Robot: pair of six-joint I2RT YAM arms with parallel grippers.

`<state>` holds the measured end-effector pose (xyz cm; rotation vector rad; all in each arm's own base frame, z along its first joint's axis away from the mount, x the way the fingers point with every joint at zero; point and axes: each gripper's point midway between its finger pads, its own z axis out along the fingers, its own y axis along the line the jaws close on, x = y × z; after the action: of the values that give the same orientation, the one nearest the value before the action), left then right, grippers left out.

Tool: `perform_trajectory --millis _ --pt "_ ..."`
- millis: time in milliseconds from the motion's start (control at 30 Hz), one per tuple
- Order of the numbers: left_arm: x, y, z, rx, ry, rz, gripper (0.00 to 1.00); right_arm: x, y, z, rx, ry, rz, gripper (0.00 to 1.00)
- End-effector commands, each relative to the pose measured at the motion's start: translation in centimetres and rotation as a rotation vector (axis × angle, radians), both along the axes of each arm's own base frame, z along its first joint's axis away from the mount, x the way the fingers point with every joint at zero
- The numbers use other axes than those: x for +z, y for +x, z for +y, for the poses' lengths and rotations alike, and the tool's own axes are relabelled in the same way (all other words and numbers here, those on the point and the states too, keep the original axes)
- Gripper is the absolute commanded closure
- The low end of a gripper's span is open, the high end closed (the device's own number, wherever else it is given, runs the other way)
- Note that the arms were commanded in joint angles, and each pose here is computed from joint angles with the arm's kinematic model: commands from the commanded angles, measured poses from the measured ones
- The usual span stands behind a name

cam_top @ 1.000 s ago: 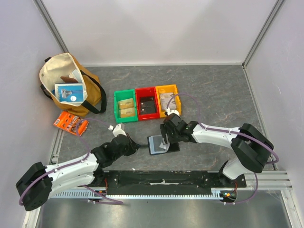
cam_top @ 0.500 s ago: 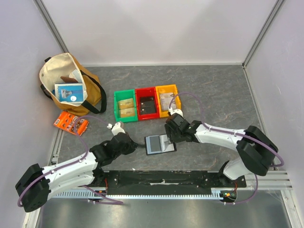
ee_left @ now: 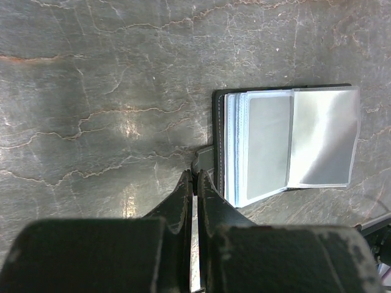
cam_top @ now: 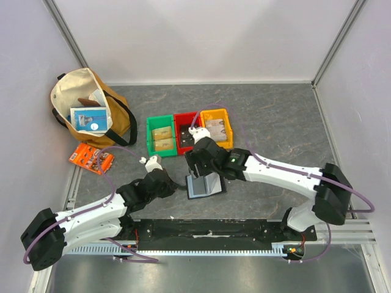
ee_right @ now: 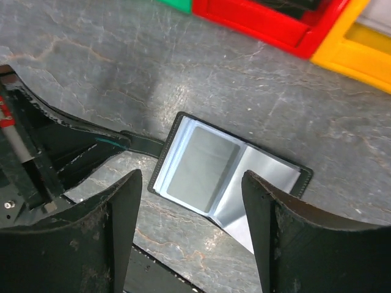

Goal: Take the credit cards out of the card holder
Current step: Open the card holder at the center of the board.

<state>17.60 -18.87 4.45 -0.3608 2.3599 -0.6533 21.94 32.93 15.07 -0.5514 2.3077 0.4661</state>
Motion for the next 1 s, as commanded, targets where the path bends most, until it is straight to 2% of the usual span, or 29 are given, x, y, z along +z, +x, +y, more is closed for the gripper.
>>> perform_trajectory --millis 0,167,333,800,967 --pt "1.2 0.6 -0.5 -0.011 -0.022 -0.038 0.98 -3.5 -0.7 1.2 0.040 -0.110 0.036 0.27" --pt "0.8 0.4 -0.5 -0.013 -0.024 -0.027 0.98 -7.6 -0.9 1.0 0.002 -0.199 0.086 0.22" --pt "0.2 0.2 -0.3 -0.007 -0.026 -0.017 0.98 -9.6 -1.0 0.8 -0.016 -0.244 0.105 0.11" --pt "-1.3 -0.3 0.4 0.019 -0.023 0.008 0.98 -12.6 -1.3 -0.5 -0.034 -0.322 0.129 0.09" --pt "-1.3 -0.3 0.5 0.022 -0.016 0.009 0.98 -12.1 -0.7 -1.7 -0.059 -0.367 0.091 0.14"
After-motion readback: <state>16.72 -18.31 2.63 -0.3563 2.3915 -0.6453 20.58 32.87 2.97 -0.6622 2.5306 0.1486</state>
